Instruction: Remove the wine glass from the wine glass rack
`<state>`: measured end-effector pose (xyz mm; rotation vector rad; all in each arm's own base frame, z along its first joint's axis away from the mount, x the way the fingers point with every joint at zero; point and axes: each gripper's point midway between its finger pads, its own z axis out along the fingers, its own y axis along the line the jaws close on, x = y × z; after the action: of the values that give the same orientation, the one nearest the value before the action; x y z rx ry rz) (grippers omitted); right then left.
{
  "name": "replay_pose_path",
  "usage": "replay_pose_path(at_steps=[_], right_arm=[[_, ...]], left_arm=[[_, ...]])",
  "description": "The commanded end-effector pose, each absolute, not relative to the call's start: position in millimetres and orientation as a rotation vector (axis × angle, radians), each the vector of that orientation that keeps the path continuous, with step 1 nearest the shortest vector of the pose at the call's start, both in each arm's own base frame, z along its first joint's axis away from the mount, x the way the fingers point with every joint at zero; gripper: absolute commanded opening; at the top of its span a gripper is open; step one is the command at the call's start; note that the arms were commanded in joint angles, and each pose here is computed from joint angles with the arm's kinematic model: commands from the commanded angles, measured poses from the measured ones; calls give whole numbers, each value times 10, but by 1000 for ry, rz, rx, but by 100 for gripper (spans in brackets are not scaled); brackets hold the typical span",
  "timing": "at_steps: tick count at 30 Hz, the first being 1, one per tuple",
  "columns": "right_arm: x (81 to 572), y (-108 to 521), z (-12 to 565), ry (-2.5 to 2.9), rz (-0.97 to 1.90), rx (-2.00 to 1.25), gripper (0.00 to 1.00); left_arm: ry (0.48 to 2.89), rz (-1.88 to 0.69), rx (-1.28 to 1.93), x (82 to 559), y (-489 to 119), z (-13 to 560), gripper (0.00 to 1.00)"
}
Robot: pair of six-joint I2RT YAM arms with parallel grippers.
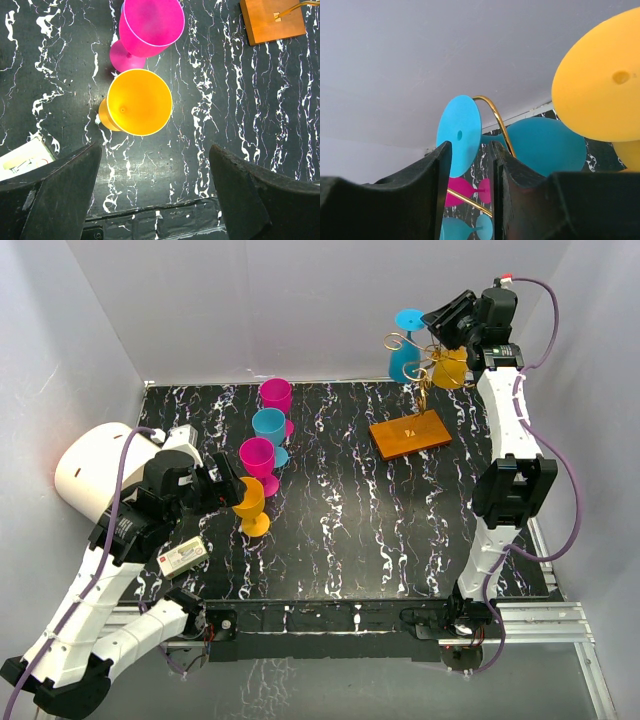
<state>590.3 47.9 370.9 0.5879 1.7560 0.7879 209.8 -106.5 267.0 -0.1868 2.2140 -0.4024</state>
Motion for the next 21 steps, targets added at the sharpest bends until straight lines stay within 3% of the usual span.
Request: replay_pose_path(at_steps=[1, 21], right_arm=[[5957, 487, 4042, 1649, 832, 543, 34], [6086, 516, 3966, 1625, 903, 603, 25]], left_arm=[[2189, -429, -184, 2073, -1075, 2788, 88], [2192, -425, -184, 2062, -1065, 2787, 88]])
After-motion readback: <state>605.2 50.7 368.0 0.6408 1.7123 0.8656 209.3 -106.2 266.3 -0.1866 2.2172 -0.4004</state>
